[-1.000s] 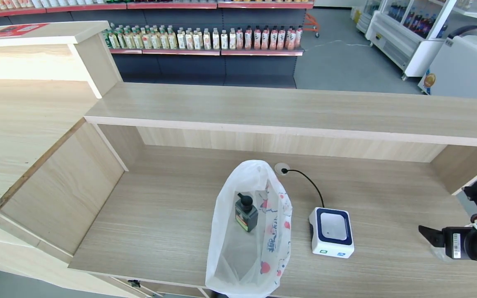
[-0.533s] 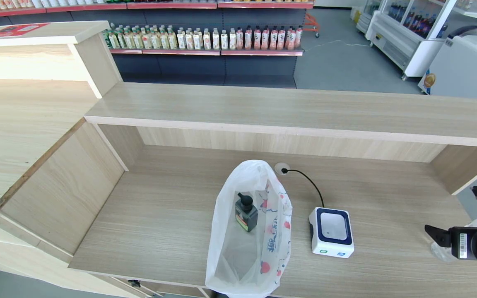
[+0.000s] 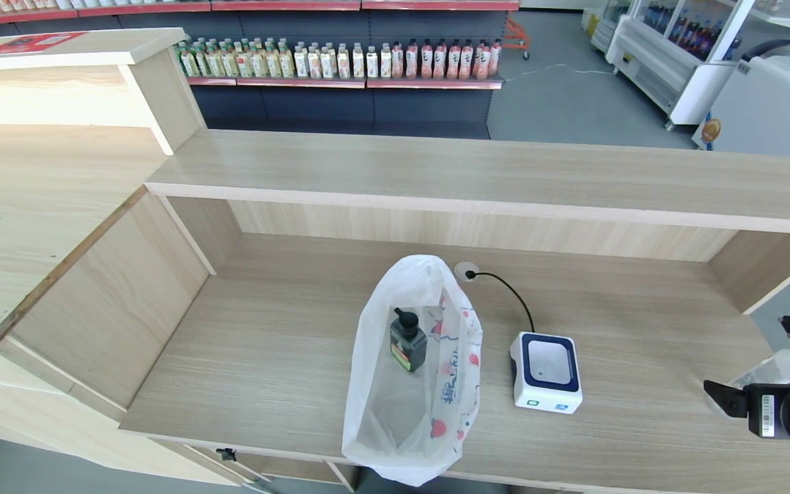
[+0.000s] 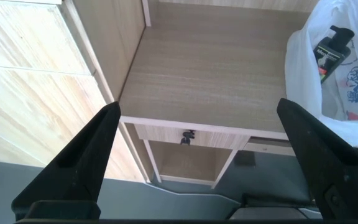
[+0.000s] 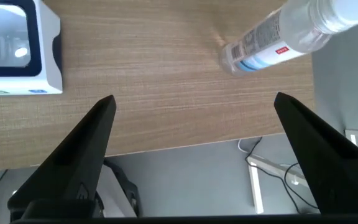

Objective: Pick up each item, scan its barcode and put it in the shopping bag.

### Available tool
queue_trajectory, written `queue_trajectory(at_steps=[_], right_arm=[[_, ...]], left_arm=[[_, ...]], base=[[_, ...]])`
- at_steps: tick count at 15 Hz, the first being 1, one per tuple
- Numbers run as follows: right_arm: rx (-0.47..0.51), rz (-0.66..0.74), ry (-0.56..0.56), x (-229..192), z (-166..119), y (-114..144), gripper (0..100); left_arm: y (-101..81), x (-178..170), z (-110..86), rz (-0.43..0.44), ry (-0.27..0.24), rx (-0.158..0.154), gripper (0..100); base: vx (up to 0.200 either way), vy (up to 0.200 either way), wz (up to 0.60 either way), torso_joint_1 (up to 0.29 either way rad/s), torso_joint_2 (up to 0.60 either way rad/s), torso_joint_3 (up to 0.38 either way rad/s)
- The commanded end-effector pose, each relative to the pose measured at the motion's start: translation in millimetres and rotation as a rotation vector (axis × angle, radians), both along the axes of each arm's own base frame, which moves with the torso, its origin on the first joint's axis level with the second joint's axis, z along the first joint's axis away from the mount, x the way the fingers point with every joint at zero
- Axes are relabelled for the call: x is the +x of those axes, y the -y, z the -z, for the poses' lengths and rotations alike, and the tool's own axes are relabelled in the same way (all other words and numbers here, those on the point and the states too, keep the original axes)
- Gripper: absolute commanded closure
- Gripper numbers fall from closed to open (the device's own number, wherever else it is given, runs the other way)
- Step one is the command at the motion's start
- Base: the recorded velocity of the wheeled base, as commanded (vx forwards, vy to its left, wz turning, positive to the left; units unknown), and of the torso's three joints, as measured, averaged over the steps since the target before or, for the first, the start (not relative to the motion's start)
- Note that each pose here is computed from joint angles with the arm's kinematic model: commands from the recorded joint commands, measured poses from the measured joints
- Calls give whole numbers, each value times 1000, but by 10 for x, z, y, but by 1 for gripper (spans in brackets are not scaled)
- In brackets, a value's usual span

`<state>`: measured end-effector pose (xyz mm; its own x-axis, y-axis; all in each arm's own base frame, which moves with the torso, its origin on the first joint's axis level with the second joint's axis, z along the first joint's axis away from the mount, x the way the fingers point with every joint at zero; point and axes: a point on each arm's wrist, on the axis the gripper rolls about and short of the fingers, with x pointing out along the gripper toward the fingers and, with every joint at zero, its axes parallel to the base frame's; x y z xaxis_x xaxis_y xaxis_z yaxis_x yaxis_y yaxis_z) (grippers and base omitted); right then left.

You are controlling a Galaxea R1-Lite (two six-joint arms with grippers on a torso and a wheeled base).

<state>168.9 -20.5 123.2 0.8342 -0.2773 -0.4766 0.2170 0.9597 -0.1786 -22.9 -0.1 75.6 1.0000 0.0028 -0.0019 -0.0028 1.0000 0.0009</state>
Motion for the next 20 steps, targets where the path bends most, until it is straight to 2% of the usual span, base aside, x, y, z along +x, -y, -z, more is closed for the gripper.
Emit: queue_trajectory(at_steps=[1, 4, 13, 16, 20], right_arm=[[-1, 1, -11, -14, 24, 0, 0], [0, 1, -16, -17, 34, -1, 0], [20, -22, -30, 30, 64, -3, 0], [78, -72, -11, 47, 48, -27, 0], [103, -107, -12, 44, 55, -42, 0]], left_arm=[[0, 0, 0, 0, 0, 1, 0], [0, 0, 0, 0, 0, -2, 0], [0, 0, 0, 0, 0, 2, 0], [0, 0, 0, 1, 0, 2, 0], [0, 0, 0, 1, 0, 2, 0]], base=[[-200, 0, 0, -17, 2, 7], [0, 0, 0, 0, 0, 0], [0, -200, 0, 3, 2, 3], [0, -200, 0, 1, 2, 4], [0, -200, 0, 0, 2, 2]])
